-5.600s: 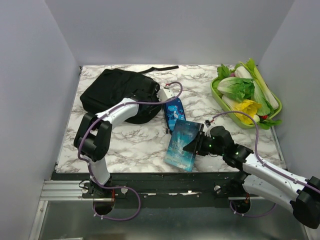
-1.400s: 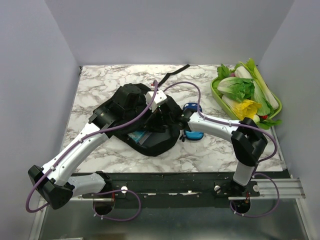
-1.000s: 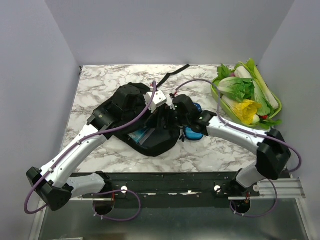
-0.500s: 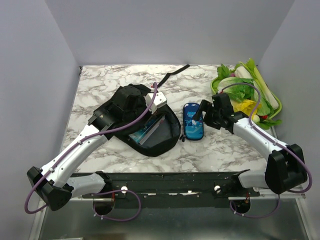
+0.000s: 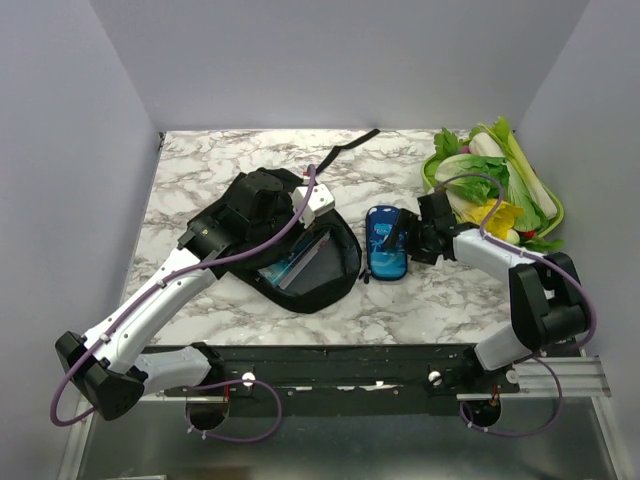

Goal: Pack the student bag
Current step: Pick up the stationery from the center of the board.

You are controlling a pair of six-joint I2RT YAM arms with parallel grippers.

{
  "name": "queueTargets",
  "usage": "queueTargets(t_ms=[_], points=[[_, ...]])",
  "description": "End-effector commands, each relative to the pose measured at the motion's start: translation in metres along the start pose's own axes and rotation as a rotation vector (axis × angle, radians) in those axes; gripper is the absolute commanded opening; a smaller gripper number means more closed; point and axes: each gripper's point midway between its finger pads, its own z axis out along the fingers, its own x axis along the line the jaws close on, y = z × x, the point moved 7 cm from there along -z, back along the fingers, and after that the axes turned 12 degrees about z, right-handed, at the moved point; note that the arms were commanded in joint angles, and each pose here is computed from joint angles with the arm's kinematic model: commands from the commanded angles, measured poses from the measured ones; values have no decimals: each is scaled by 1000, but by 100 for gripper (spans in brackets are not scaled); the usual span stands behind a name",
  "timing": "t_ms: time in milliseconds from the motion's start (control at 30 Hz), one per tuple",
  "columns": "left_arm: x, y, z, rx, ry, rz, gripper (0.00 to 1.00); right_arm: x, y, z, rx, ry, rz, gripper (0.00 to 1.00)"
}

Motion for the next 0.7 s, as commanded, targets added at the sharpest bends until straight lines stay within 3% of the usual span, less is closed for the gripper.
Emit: queueTargets(t_ms=[0,400,667], points=[[-4,11,2,-54,-40,-8,0,1,-11,19,36,100,32,100],[-4,13,6,-54,-55,-15,0,18,-38,19,114,470,149,99],[-4,14,8,-49,-59,-20,0,49,-36,-1,111,670,146,86]])
